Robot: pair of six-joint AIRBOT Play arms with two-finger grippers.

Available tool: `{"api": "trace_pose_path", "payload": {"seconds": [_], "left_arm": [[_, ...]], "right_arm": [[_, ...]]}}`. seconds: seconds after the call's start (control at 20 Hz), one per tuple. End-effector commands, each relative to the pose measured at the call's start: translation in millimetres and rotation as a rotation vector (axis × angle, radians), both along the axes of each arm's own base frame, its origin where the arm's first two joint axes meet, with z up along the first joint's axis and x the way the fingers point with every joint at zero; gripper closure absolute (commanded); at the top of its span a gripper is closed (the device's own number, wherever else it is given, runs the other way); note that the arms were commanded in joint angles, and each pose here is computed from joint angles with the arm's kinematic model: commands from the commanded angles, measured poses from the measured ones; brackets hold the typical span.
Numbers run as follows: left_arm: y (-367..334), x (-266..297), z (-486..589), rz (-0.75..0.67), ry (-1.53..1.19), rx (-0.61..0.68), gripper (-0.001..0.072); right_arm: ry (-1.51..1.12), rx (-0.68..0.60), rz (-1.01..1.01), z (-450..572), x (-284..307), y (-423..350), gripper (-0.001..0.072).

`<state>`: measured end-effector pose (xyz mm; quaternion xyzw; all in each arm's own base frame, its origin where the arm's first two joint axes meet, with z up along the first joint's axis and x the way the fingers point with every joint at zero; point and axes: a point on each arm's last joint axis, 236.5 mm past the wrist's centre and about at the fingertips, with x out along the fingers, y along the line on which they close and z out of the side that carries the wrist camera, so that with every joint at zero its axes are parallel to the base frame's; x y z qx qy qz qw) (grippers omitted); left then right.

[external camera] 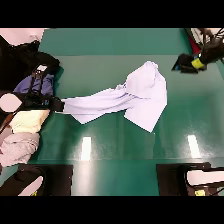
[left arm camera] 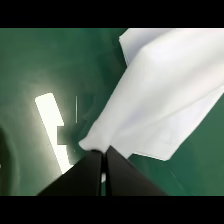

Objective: Fold the shirts.

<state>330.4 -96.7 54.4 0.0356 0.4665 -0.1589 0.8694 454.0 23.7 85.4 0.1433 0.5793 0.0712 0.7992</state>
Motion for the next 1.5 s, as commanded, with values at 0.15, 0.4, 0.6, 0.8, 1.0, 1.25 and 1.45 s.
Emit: {"api": "trace_pose_path", "payload": {"seconds": [0.15,0.4,0.6,0.8,1.0,1.25,1.45], "left_arm": [[7,6,-42,0.032,0.114,0.036,0.0682],[10,-6,-46,0.020,0.181,0.059,0.0345],[26,-28,-59,0.012,0.277,0.130,0.0330],[73,-24,-62,0.198,0.309,0.052,0.0330],[70,-32,-78,0.247,0.351,-0.148,0.0328],[54,-54,-119,0.267,0.407,-0.170,0.0199],[51,-42,-119,0.312,0.360,-0.192,0.0199]], "right_arm": [[0.278,0.029,0.013,-83,-94,10,0.0199],[0.347,0.072,0.003,-112,-124,22,0.0199],[0.326,0.088,0.010,-106,-122,27,0.0199],[0.309,0.084,0.019,-96,-117,26,0.0200],[0.305,0.084,0.024,-92,-115,26,0.0200],[0.305,0.084,0.023,-92,-115,26,0.0200],[0.305,0.084,0.023,-92,-115,26,0.0200]]}}
